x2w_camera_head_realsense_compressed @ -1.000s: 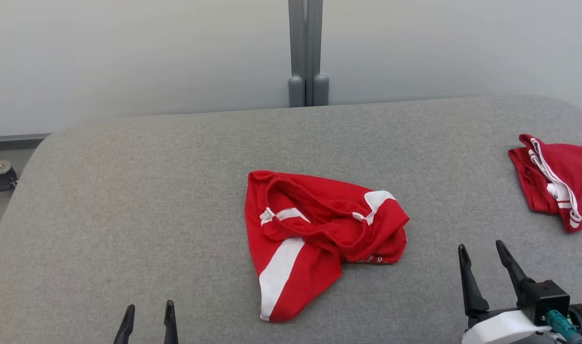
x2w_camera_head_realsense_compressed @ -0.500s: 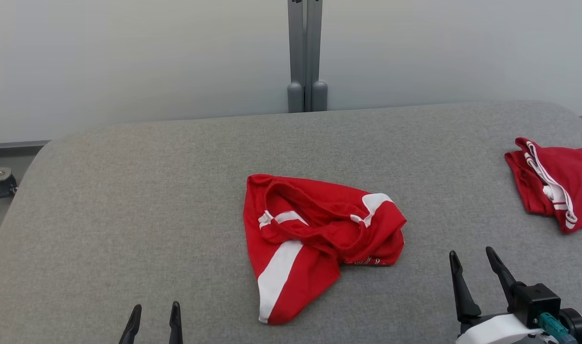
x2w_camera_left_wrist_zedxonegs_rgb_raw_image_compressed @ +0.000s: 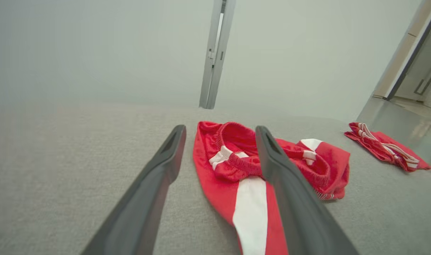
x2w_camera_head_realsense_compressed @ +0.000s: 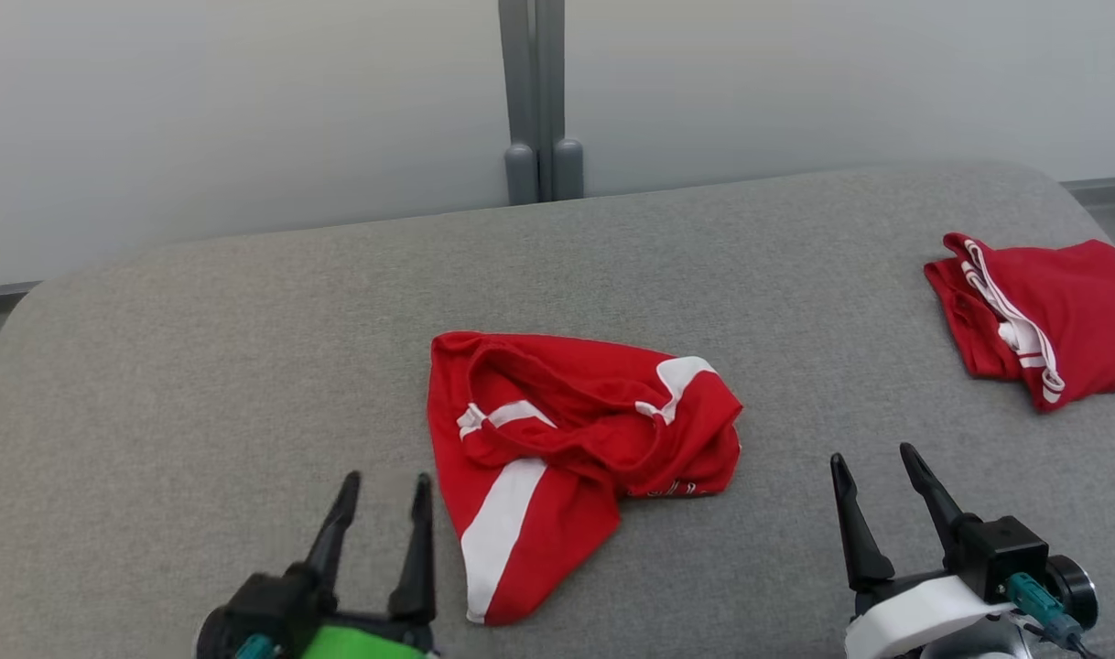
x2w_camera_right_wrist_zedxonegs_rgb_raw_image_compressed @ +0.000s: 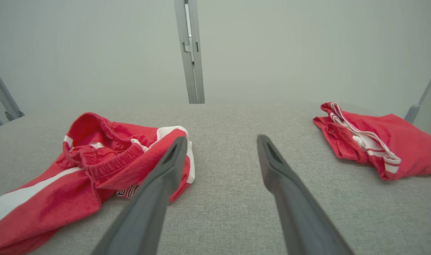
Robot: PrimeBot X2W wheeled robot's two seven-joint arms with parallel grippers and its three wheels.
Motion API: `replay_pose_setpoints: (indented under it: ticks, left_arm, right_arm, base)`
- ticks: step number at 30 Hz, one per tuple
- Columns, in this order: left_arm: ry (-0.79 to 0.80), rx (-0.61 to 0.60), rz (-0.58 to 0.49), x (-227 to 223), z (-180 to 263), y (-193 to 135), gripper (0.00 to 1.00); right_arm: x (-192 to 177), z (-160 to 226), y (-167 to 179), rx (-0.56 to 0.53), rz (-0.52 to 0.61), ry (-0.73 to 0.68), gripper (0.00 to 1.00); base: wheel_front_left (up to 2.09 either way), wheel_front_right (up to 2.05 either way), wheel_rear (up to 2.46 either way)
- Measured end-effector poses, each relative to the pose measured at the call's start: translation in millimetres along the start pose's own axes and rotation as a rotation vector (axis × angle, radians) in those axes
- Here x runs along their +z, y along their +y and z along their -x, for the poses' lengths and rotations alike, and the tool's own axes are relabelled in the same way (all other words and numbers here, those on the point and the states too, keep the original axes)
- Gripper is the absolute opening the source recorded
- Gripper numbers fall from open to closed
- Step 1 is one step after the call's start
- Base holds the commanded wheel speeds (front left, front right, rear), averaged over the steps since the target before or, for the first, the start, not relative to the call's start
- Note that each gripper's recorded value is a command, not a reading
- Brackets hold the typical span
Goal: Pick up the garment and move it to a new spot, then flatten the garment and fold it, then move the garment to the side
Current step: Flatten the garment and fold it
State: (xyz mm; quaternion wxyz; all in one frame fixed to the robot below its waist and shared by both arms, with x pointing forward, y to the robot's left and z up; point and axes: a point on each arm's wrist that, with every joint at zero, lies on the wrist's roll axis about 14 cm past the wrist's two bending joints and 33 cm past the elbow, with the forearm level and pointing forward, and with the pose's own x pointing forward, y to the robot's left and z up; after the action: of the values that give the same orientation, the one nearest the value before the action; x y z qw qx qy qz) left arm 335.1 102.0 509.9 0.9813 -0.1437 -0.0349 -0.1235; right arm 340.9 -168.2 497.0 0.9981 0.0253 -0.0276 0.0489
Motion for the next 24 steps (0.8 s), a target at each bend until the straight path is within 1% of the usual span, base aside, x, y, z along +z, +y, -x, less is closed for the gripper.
replay_pose_setpoints:
  ticks: [1, 3, 5, 6, 8, 11, 13, 15, 16, 18, 21, 22, 24]
  left_arm:
    - [0.016, -0.107, 0.032, -5, -21, -32, 1.0]
    - [0.054, -0.166, 0.074, -10, -37, -53, 1.0]
    - [0.125, -0.228, 0.138, -15, -60, -80, 1.0]
    - [0.152, -0.24, 0.166, -16, -69, -88, 1.0]
    - [0.268, -0.285, 0.195, -31, -82, -110, 1.0]
    - [0.413, -0.302, 0.287, -50, -93, -131, 1.0]
    - [0.519, -0.307, 0.312, -67, -94, -141, 1.0]
    - [0.611, -0.285, 0.352, -84, -95, -145, 1.0]
    - [0.641, -0.276, 0.34, -92, -97, -146, 1.0]
    - [0.691, -0.262, 0.318, -106, -99, -145, 1.0]
    - [0.743, -0.222, 0.363, -121, -102, -141, 1.0]
    - [0.75, -0.22, 0.358, -125, -103, -141, 1.0]
    - [0.777, -0.224, 0.398, -130, -104, -147, 1.0]
  right_arm:
    - [3, 0, -1, -0.006, -0.007, -0.01, 1.0]
    - [4, 1, -1, -0.01, -0.017, -0.012, 1.0]
    - [5, 2, -3, -0.019, -0.027, -0.016, 1.0]
    - [5, 3, -4, -0.025, -0.033, -0.018, 1.0]
    - [6, 3, -9, -0.042, -0.04, -0.02, 1.0]
    - [3, 8, -18, -0.075, -0.049, -0.01, 1.0]
    - [0, 11, -24, -0.099, -0.05, 0.002, 1.0]
    - [-3, 14, -31, -0.122, -0.053, 0.012, 1.0]
    - [-4, 16, -34, -0.133, -0.055, 0.015, 1.0]
    - [-5, 17, -39, -0.15, -0.053, 0.021, 1.0]
    - [-7, 20, -44, -0.171, -0.055, 0.03, 1.0]
    - [-8, 20, -46, -0.177, -0.056, 0.032, 1.0]
    - [-9, 22, -50, -0.194, -0.057, 0.037, 1.0]
  base:
    - [0.0, 0.0, 0.0]
    - [0.0, 0.0, 0.0]
    - [0.0, 0.0, 0.0]
    - [0.0, 0.0, 0.0]
    - [0.0, 0.0, 0.0]
    - [0.0, 0.0, 0.0]
    - [0.0, 0.0, 0.0]
    - [0.0, 0.0, 0.0]
    - [0.0, 0.0, 0.0]
    - [0.0, 0.0, 0.0]
    - [0.0, 0.0, 0.0]
    - [0.0, 0.0, 0.0]
    - [0.0, 0.0, 0.0]
